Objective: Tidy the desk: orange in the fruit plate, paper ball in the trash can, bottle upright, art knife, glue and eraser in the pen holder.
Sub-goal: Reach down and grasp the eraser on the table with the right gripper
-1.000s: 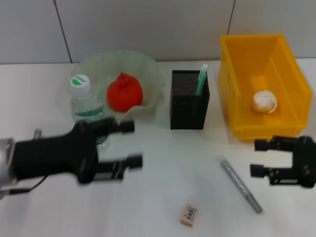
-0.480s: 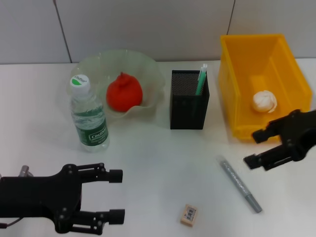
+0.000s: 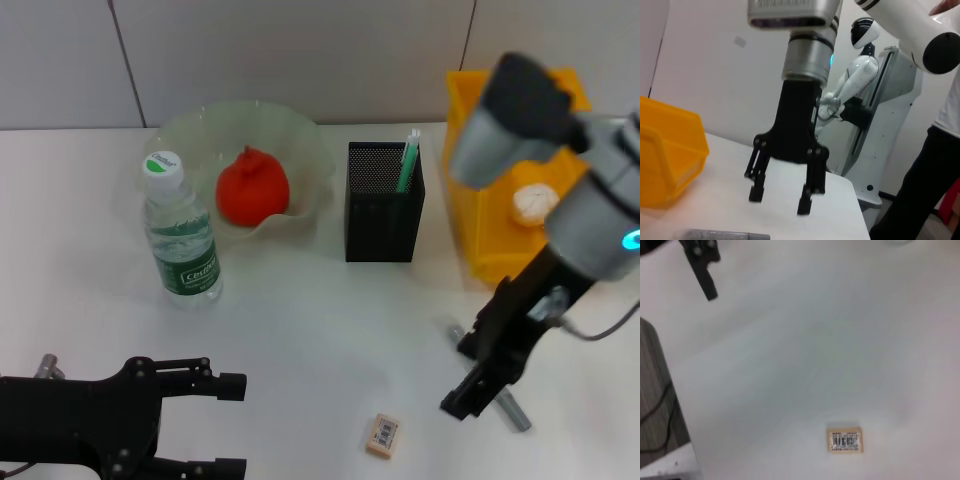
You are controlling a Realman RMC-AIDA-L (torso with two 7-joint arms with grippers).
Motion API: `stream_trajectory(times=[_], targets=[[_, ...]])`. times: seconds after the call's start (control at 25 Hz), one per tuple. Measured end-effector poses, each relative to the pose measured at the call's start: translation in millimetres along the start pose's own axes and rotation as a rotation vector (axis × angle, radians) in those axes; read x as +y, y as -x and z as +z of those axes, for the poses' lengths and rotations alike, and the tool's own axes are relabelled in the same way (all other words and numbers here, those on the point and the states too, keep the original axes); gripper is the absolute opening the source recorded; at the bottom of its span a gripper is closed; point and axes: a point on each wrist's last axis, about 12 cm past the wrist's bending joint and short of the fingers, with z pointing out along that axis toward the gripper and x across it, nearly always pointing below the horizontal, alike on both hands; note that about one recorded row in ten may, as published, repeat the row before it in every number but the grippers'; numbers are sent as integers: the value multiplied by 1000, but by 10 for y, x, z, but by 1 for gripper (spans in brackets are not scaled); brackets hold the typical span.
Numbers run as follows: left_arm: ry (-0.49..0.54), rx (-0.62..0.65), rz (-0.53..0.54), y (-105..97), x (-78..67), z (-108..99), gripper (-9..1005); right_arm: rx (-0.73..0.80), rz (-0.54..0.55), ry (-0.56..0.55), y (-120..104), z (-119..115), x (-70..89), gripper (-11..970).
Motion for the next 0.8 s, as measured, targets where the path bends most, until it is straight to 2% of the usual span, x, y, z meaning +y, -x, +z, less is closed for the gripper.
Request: stream_trajectory(times=[0.36, 0.6, 0.8], targets=[[-3, -1, 7, 5, 2, 11, 831, 89, -31, -78, 237, 381, 200, 775], [-2, 26, 1, -22, 12, 30, 831, 136, -84, -87, 369, 653, 408, 775], [-2, 27, 1, -27, 13, 41, 831, 154, -90, -128, 438, 792, 462, 775]])
